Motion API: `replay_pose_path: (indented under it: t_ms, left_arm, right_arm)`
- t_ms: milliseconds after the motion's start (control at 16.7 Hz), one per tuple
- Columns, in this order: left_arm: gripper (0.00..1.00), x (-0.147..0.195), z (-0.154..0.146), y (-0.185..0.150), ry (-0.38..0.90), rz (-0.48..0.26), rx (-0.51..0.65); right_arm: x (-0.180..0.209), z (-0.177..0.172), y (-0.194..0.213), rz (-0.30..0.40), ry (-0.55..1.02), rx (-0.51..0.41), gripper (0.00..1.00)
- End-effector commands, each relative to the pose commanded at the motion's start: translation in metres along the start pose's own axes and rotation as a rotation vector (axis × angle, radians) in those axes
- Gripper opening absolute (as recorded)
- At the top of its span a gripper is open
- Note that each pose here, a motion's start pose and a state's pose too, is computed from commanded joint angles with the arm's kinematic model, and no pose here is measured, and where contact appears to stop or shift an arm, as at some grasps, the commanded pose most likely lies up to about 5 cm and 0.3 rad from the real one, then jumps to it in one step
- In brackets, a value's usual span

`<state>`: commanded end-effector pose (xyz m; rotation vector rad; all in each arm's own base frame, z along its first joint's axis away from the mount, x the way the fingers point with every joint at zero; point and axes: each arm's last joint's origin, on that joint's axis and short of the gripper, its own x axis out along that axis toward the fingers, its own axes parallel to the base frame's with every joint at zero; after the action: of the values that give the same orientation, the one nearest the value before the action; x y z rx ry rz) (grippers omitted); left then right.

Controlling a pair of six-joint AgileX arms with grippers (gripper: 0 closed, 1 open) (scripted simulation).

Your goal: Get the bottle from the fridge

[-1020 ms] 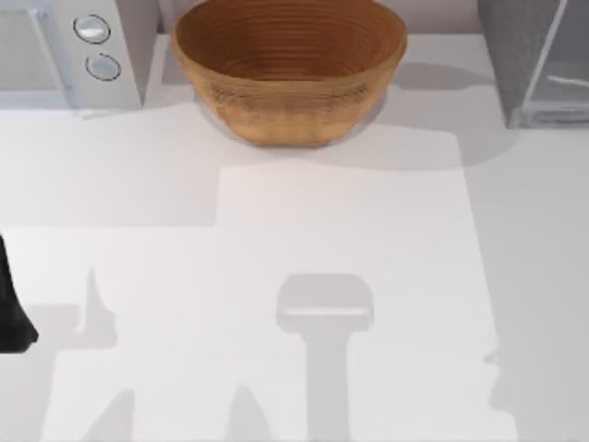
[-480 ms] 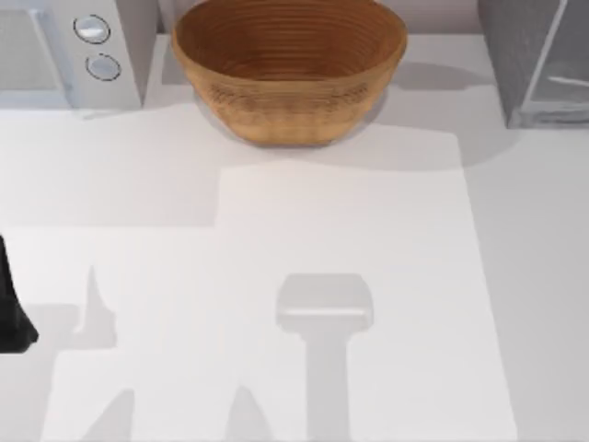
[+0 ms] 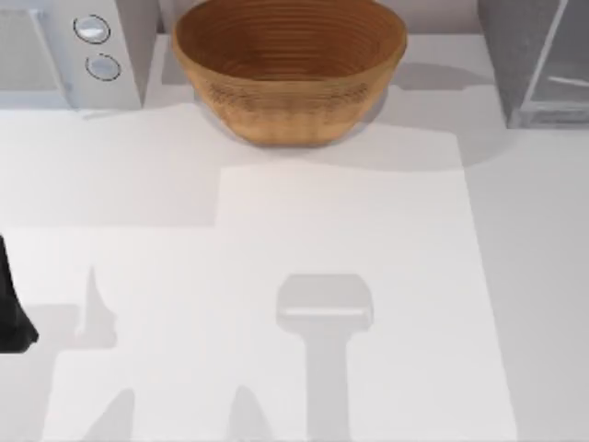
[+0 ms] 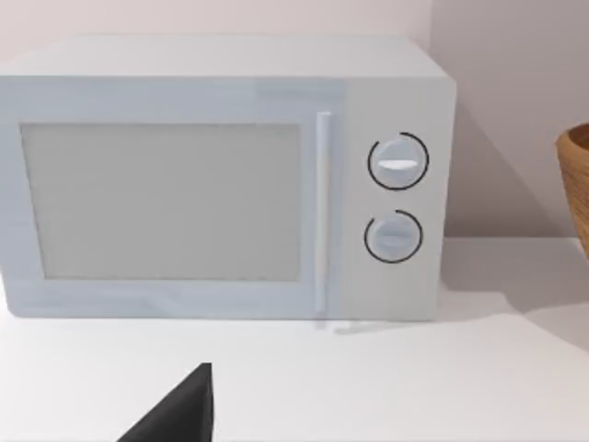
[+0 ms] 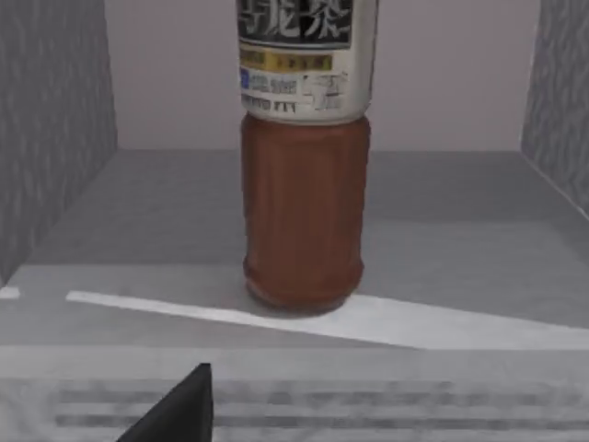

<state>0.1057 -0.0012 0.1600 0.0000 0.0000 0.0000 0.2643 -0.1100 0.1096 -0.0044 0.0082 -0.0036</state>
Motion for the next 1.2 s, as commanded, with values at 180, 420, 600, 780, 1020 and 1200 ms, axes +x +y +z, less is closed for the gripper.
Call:
replay_pose_path:
  t_ms: [180,420,600,780,1020,1200]
  left_arm:
    - [1.00,0.000,0.000,0.000,0.000,0.000,0.000]
    - [1.00,0.000,0.000,0.000,0.000,0.000,0.000]
    - [1.00,0.000,0.000,0.000,0.000,0.000,0.000]
    - [1.00,0.000,0.000,0.000,0.000,0.000,0.000]
    - [1.00,0.000,0.000,0.000,0.000,0.000,0.000]
    - [1.00,0.000,0.000,0.000,0.000,0.000,0.000]
  right_arm:
    - [0.060,0.010,-0.001,-0.004,-0.024,-0.007,1.00]
    - [0.123,0.022,0.014,-0.006,-0.021,0.001,1.00]
    - [0.144,0.026,0.026,-0.006,-0.007,0.006,1.00]
    - [0.145,0.027,0.027,-0.006,-0.007,0.007,1.00]
    - [0.153,0.025,0.025,-0.006,-0.001,0.008,1.00]
    - [0.179,0.027,0.025,-0.006,-0.011,0.006,1.00]
